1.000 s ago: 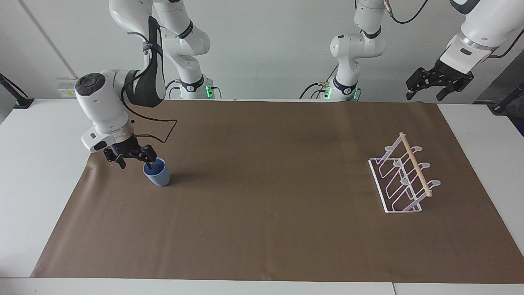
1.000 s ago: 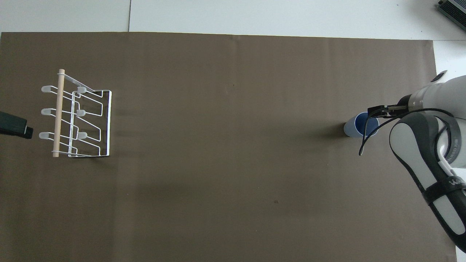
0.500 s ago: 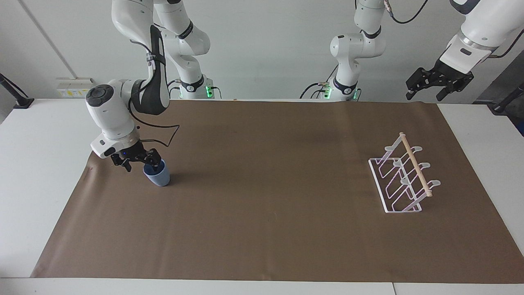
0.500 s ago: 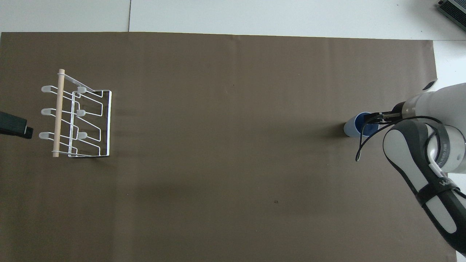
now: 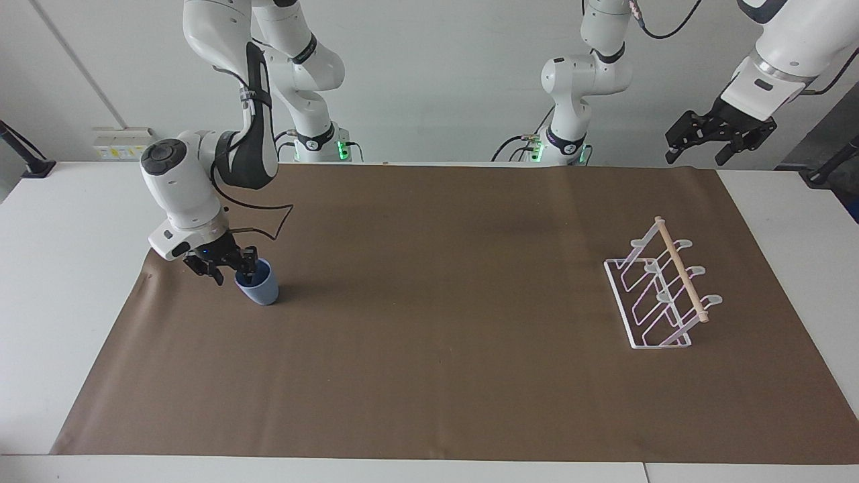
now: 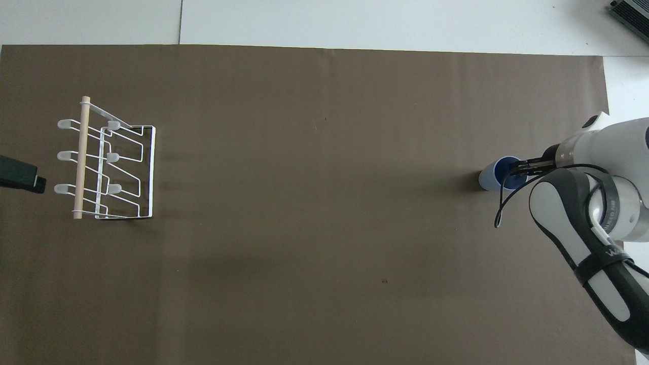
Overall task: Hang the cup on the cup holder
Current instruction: 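Reach the right gripper to the blue cup rim and grasp it, then lift the blue cup with the right gripper and tip it sideways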
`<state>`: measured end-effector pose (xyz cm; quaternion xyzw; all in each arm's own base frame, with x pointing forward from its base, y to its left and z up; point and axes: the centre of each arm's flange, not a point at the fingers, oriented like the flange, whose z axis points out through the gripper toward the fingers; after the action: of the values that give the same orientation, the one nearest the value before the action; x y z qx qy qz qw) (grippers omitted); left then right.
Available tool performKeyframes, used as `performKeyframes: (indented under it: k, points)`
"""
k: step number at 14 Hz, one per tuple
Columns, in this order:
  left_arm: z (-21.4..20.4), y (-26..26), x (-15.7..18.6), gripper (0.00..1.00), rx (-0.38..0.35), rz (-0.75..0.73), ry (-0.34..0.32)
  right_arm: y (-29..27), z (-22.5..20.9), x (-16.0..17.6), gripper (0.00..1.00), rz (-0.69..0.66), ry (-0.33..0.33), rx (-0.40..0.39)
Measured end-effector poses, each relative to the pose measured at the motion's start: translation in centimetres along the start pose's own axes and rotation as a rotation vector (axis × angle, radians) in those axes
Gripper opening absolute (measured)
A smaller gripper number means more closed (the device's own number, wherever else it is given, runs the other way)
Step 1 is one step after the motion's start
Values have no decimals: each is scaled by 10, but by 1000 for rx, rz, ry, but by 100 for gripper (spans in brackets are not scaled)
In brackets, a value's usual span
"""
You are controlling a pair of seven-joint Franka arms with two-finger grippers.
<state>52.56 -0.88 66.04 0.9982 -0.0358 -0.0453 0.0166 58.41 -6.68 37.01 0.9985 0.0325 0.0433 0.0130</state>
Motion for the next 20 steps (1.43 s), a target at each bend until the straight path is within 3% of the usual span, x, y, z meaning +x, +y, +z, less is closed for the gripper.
performKeyframes:
  k: [1, 4, 6, 9, 14, 20]
  points:
    - [0, 0, 0, 100, 0, 0, 0, 0, 0, 0, 56, 10, 2, 12]
    - [0, 0, 0, 100, 0, 0, 0, -2, 0, 0, 20, 48, 10, 55]
    - [0, 0, 0, 100, 0, 0, 0, -1, -2, 2, 4, 49, 16, 56]
    - [0, 0, 0, 100, 0, 0, 0, -1, -19, 10, 4, 47, 6, 62]
    - [0, 0, 0, 100, 0, 0, 0, -19, -83, 30, 4, 30, 18, 125]
    - [0, 0, 0, 100, 0, 0, 0, -53, -146, 32, 4, 5, 30, 350]
